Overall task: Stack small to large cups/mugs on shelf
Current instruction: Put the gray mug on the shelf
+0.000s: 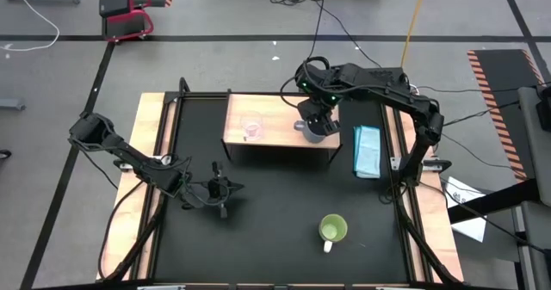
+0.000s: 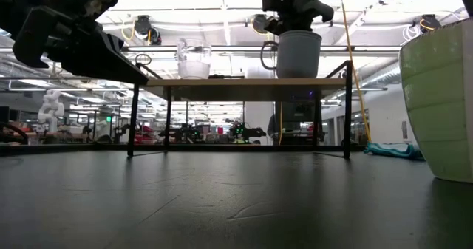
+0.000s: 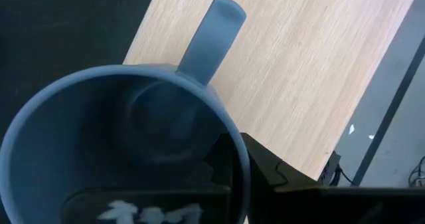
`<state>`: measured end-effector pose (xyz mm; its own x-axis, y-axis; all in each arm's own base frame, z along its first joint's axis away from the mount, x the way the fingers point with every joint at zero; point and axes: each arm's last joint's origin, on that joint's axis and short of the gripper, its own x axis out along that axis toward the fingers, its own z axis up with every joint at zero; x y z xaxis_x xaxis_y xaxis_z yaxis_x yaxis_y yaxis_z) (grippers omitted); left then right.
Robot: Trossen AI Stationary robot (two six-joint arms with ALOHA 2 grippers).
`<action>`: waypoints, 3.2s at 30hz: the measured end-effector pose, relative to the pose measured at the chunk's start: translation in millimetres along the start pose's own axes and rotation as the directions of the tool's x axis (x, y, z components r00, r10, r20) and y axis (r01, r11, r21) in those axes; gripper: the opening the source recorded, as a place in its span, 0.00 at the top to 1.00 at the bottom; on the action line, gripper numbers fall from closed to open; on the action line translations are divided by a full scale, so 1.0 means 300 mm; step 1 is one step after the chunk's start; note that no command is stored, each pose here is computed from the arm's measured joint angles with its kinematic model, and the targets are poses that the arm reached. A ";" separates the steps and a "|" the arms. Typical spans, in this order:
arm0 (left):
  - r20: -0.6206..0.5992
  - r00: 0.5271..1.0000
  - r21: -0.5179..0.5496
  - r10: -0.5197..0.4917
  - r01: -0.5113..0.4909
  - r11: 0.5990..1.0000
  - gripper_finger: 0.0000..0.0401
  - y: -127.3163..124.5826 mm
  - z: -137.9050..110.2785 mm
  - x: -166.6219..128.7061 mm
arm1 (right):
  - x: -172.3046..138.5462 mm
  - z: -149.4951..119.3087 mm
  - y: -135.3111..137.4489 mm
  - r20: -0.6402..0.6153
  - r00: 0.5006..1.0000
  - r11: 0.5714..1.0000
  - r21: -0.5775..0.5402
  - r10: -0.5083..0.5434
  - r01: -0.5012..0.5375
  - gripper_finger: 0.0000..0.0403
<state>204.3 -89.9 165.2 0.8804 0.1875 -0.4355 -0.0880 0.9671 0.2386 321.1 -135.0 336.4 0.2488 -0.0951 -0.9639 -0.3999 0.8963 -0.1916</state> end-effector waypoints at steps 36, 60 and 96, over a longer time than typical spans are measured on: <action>0.019 1.000 -0.005 -0.020 0.021 1.000 0.98 0.006 -0.063 -0.004 | -0.002 0.019 -0.017 0.060 0.998 0.997 0.077 0.002 -0.006 0.91; 0.019 1.000 -0.007 -0.021 0.021 1.000 0.98 0.006 -0.064 -0.004 | -0.203 0.056 0.051 0.110 0.961 0.963 0.122 -0.255 0.241 0.63; 0.054 0.998 0.038 -0.027 0.025 0.999 0.98 0.005 -0.050 -0.004 | -0.136 -0.176 0.722 0.586 0.768 0.957 0.262 -0.260 0.125 1.00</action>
<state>196.0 -86.1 153.0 0.9062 0.1514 -0.3948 -0.0479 0.9645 0.2599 177.7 40.1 324.5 0.8117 -0.0524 -0.5818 -0.1209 0.9593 -0.2551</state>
